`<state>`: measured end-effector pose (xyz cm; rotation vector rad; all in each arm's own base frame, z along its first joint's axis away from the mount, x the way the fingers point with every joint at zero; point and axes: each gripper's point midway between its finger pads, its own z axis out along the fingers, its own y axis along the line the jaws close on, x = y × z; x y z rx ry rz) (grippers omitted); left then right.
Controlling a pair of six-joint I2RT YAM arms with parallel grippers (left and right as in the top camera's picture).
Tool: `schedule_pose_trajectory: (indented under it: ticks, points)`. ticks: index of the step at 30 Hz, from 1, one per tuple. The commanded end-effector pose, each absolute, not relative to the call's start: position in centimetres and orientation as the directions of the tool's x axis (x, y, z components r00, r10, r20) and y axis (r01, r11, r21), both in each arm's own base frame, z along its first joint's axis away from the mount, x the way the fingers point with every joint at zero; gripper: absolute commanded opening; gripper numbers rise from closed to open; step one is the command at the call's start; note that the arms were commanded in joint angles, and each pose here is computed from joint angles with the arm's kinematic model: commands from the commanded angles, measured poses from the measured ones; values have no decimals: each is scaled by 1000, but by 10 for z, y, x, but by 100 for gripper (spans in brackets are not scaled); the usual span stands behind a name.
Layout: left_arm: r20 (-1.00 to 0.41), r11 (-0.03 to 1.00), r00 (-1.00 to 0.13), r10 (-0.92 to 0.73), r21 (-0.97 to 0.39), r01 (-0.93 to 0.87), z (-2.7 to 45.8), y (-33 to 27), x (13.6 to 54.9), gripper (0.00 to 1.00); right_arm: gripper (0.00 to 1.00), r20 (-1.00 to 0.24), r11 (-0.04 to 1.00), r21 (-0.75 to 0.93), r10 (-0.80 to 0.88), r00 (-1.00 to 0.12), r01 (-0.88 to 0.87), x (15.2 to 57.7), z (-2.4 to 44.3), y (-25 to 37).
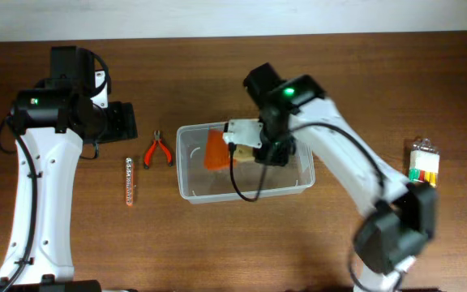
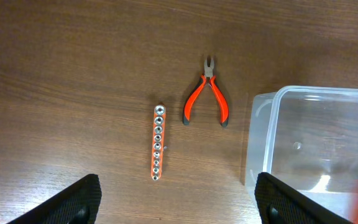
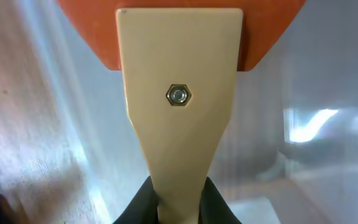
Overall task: Pack container
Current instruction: 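Carry the scraper into the container and open the right gripper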
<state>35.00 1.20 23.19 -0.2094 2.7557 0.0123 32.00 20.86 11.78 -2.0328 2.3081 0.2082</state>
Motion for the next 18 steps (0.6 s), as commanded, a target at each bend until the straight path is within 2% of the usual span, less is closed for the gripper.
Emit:
schedule_pose_trajectory:
  ticks: [1, 6, 10, 11, 13, 14, 18]
  points:
    - [-371, 991, -919, -132, -21, -134, 232, 12, 350, 81, 4, -95, 100, 138, -989, -114, -985, 319, 84, 209]
    - [-367, 991, -921, -132, -20, -134, 231, 12, 349, 81, 4, -34, 111, 222, -992, -122, -969, 316, 43, 207]
    - [-367, 991, -921, -132, -20, -134, 231, 12, 349, 81, 4, -27, 113, 244, -992, -123, -963, 315, 32, 208]
    - [-367, 991, -921, -132, -20, -134, 231, 12, 349, 81, 7, -34, 113, 249, -992, -125, -962, 314, 32, 210]
    - [-367, 991, -921, -132, -20, -134, 231, 12, 349, 81, 34, -37, 117, 253, -991, -130, -960, 314, 32, 210]
    - [-367, 991, -921, -132, -20, -134, 231, 12, 349, 81, 43, -34, 129, 253, -989, -142, -959, 314, 32, 210]
    - [-369, 991, -920, -131, -20, -134, 231, 12, 350, 81, 59, -11, 220, 253, -973, -230, -942, 314, 33, 210]
